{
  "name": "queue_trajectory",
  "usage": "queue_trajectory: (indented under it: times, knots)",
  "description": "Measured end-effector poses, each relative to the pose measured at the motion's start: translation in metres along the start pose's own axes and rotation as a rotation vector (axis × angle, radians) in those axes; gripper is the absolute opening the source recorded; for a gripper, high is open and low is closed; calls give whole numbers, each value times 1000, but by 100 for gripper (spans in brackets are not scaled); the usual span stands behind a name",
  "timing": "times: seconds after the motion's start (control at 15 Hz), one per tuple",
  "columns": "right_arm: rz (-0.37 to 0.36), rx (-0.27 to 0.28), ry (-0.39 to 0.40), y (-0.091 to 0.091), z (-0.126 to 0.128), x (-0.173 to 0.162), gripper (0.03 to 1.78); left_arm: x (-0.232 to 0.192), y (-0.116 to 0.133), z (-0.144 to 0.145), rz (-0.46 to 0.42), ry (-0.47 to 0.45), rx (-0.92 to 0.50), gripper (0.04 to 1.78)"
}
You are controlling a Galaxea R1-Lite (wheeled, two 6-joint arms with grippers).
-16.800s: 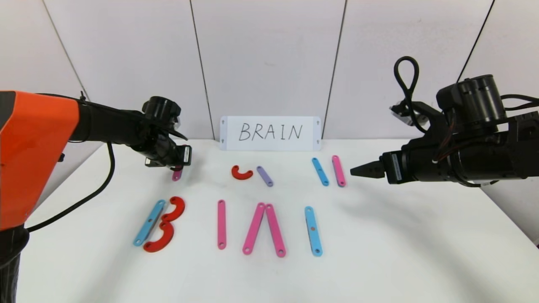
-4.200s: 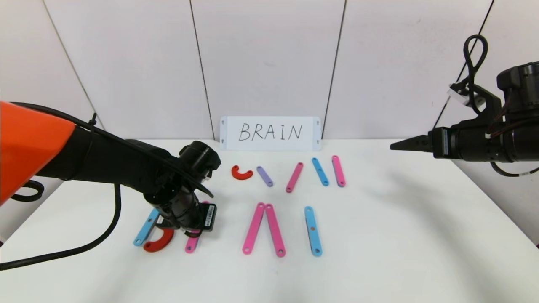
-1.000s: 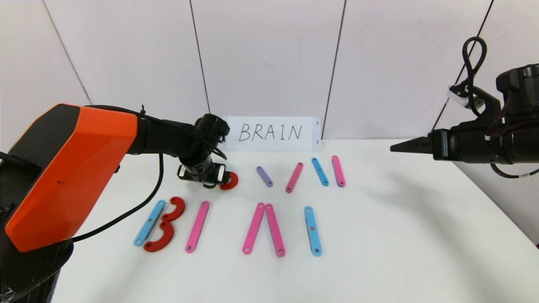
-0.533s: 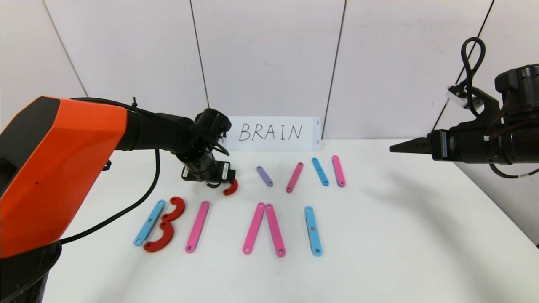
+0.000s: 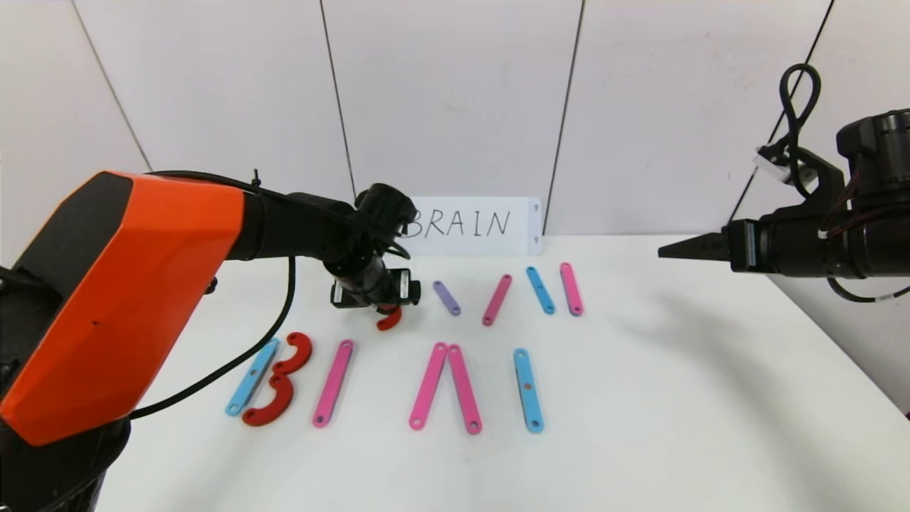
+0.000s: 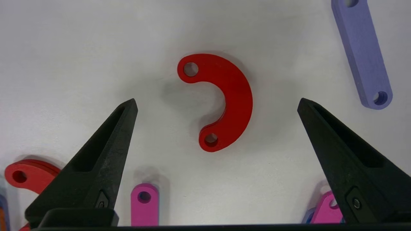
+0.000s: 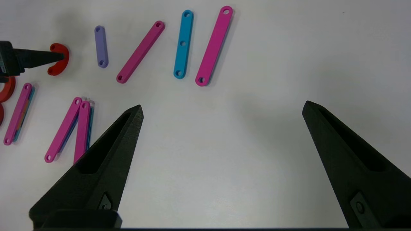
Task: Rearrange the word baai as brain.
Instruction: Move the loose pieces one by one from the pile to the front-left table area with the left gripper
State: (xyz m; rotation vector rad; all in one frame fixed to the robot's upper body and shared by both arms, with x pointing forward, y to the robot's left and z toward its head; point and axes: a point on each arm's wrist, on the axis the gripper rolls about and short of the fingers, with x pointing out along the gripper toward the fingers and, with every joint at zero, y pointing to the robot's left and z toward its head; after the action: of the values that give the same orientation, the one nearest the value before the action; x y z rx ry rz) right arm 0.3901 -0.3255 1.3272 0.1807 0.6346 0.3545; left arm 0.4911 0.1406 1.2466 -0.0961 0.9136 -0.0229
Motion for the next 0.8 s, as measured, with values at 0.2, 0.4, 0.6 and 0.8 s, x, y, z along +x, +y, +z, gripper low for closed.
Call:
queue_trajectory:
  times: [0.2, 0.4, 0.6, 0.8]
  knots:
    - [0, 0, 0, 0, 0, 0, 173, 7, -6, -3, 28, -11, -9, 174]
    - [0, 0, -1, 0, 0, -1, 173, 11, -12, -5, 36, -11, -26, 174]
    - [0, 0, -1, 0, 0, -1, 173, 16, -14, -7, 39, -5, -26, 172]
    - [0, 0, -1, 0, 0, -1, 173, 20, -15, -7, 40, -4, -24, 150]
